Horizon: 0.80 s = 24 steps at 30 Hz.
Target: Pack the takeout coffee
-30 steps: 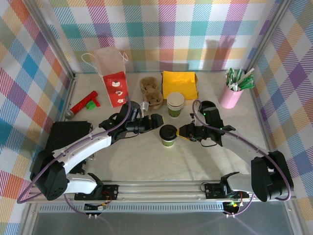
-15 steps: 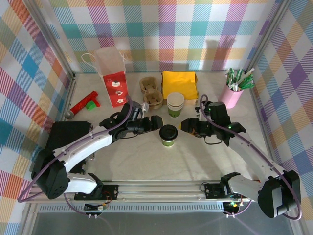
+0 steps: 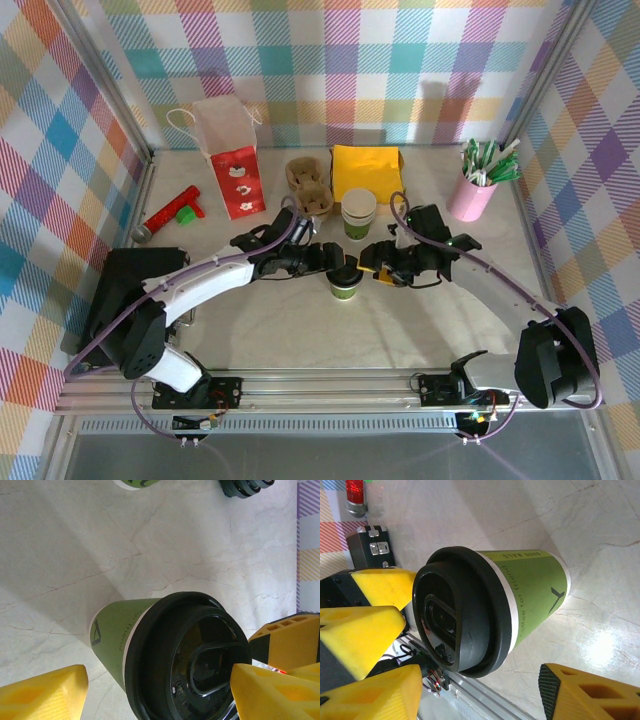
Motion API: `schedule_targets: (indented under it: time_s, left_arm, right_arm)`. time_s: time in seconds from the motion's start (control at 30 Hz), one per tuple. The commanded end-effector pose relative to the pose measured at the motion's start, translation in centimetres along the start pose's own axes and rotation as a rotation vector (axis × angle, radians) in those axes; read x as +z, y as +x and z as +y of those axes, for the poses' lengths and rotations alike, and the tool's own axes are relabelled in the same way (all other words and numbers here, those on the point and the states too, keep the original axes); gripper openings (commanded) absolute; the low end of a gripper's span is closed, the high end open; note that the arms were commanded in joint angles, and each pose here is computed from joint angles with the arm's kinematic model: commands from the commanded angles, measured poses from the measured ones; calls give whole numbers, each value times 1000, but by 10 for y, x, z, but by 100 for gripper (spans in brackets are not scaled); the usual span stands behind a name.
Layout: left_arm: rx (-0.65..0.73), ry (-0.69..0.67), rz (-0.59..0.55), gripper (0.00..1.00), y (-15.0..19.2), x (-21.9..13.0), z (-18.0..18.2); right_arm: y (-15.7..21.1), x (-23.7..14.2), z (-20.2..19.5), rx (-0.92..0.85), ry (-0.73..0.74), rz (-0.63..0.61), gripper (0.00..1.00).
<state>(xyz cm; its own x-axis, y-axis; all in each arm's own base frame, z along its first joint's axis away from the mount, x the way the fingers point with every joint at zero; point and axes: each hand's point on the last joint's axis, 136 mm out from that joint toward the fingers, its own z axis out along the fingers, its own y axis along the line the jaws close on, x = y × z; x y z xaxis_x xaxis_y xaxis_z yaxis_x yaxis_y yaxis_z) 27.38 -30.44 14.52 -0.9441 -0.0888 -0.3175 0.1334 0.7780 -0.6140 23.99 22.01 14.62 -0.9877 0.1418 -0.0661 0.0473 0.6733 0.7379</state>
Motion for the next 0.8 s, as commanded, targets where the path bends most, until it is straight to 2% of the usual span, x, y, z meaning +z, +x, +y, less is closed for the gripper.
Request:
schedule_targets:
  time_s: [0.0,0.77]
  left_arm:
    - [31,9,-24,74,-5,-2,-6]
    - [21,-57,22,65,15,7,21]
  right_arm:
    - [-3,-2,3,-3,23,-24,64]
    - [-1,19,-9,-26,127,4,63]
